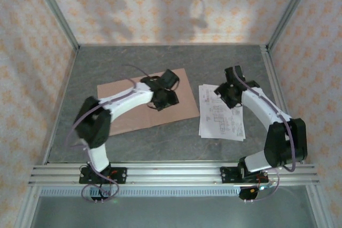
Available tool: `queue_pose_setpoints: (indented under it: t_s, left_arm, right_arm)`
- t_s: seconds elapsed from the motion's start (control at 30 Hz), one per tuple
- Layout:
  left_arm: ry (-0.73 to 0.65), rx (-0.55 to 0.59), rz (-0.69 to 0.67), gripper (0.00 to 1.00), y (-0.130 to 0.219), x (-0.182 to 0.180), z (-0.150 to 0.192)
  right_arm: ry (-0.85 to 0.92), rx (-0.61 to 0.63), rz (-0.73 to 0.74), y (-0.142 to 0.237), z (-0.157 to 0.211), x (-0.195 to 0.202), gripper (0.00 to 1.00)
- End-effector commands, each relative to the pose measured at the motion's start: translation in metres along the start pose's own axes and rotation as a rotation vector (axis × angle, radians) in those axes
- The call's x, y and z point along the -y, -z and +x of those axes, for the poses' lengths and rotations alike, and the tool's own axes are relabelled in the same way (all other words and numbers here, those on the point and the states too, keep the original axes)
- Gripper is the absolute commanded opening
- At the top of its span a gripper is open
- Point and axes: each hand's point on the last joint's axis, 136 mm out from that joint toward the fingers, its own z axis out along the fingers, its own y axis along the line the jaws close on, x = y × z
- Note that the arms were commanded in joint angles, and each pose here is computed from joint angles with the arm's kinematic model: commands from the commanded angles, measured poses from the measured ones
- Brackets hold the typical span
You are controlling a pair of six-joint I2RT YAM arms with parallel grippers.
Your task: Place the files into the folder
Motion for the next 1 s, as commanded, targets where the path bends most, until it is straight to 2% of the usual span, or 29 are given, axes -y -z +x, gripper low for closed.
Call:
queue_pose_setpoints:
  t_s: [0.0,0.23,0.43,0.7,0.97]
  left_arm:
    - [-0.082,0.028,-0.040,0.55,-0.015,0.020,-0.012]
    - [-0.223,-0.004,-0.183,0.54,-0.053,0.015,0.005]
    - [-0.283,-0.053,-0.192,0.53,-0.075,0.021,0.029]
    - [-0.316,-0.030,-0.225,0.52,-0.076,0.021,0.031]
    - [-0.354,-0.013,-0.166,0.52,-0.071,0.041,0.027]
  right_arm:
    - [-0.044,0.002,0.055,-0.011,0.000,0.029,0.63]
    - [-0.084,-0.030,0.170,-0.040,0.000,0.068,0.63]
    - [-0.081,-0.094,0.194,-0.062,0.006,0.068,0.62]
    - [-0.078,-0.119,0.190,-0.068,0.010,0.065,0.62]
    - [-0.067,-0.132,0.160,-0.067,0.015,0.055,0.62]
